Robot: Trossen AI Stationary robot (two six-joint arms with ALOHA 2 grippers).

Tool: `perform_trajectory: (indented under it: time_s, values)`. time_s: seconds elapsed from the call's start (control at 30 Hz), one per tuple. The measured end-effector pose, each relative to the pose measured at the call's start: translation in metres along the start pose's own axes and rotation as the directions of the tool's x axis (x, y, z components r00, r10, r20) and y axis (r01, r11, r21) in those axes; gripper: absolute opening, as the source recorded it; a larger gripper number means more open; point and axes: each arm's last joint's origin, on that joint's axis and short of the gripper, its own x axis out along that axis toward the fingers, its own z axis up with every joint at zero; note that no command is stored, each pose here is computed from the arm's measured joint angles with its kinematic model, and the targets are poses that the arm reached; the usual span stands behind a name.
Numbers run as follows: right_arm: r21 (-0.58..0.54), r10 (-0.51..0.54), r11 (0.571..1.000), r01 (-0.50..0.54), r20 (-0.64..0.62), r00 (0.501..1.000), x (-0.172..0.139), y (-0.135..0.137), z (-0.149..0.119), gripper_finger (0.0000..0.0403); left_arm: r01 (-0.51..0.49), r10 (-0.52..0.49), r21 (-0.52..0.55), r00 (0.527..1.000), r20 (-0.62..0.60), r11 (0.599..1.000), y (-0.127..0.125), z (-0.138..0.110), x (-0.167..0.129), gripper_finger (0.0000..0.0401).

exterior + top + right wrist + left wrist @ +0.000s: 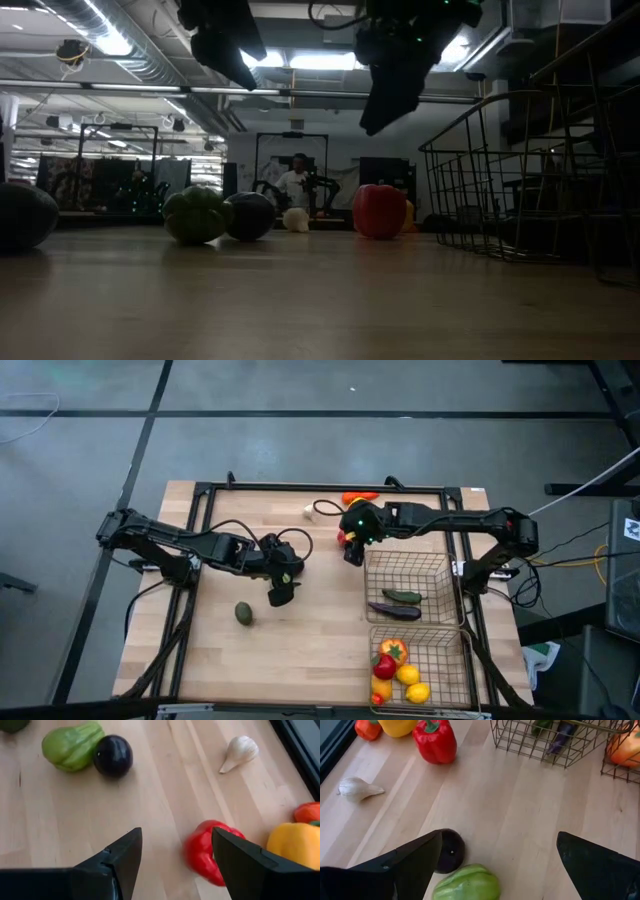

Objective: Sort produce into baskets
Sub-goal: Put the bottom red bell pepper into the top wire basket

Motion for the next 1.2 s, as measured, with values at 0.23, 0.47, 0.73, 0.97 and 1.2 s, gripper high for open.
perform_trajectory:
  time_s: [0.23,0.47,0.73,0.97,1.2]
  values:
    - [-0.001,0.003,1.000,-0.003,0.012,1.000,0.000,0.001,0.001,0.0237,0.000,0.000,0.000,1.000,0.000,1.000,0.000,0.000,0.000,0.0390]
    - [-0.039,0.021,0.999,-0.019,0.038,0.999,0.000,-0.001,0.004,0.0256,0.000,0.000,-0.001,1.000,0.000,1.000,0.000,0.000,0.000,0.0390]
    - [0.007,-0.051,0.999,0.051,0.041,0.998,0.004,-0.021,0.005,0.0383,0.000,0.000,-0.002,1.000,0.000,1.000,0.000,0.000,0.000,0.0390]
    - [0.108,0.011,0.994,-0.006,-0.048,0.999,0.037,-0.043,-0.001,0.0366,0.001,-0.001,-0.003,1.000,0.000,1.000,0.000,0.000,0.000,0.0390]
    - [0.181,-0.034,0.982,0.054,-0.114,0.993,0.059,-0.056,-0.009,0.0363,0.001,-0.001,-0.003,1.000,0.000,1.000,0.000,0.000,0.000,0.0390]
